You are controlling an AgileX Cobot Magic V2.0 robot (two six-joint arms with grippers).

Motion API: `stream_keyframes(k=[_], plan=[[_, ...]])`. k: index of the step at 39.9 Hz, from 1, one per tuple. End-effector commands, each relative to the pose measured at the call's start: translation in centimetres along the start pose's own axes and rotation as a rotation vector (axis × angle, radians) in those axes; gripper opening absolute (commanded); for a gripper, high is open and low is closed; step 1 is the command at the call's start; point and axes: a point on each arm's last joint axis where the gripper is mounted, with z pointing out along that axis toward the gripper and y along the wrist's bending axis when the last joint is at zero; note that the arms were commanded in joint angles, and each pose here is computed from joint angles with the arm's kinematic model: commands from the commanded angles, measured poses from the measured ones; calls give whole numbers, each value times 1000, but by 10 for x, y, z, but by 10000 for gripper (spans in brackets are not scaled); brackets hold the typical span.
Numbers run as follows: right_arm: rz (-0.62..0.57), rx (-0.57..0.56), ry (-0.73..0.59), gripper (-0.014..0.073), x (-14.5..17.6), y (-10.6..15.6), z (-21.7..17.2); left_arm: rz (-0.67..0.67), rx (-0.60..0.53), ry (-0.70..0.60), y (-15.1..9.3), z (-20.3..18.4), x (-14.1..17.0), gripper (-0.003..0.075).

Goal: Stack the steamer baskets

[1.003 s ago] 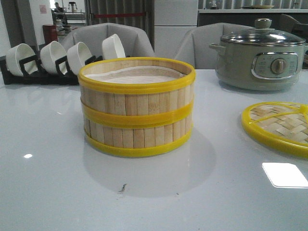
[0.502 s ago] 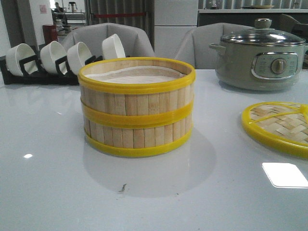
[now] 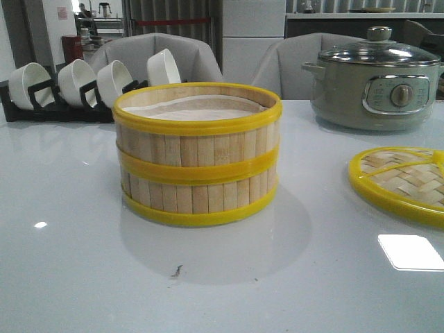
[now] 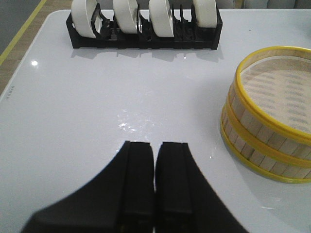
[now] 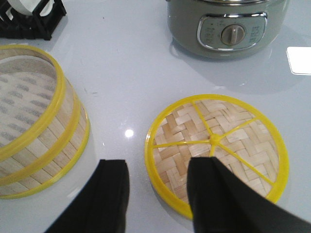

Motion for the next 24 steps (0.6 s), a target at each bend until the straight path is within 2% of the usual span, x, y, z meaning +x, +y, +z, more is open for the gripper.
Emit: stream_keyframes(k=[1,9,16,24], plan=[[-15,-11,-86,391,-16,2,6,-2,22,-105,-2,-6,-15,88],[-3,38,88,321,-12,-4,53,-2,22,-105,-2,-6,-15,88],[59,145,225,321,-30,-34,96,-2,22,-105,-2,-6,-15,88],[87,194,332,321,-42,-55,144,-2,22,-105,-2,-6,-15,88]])
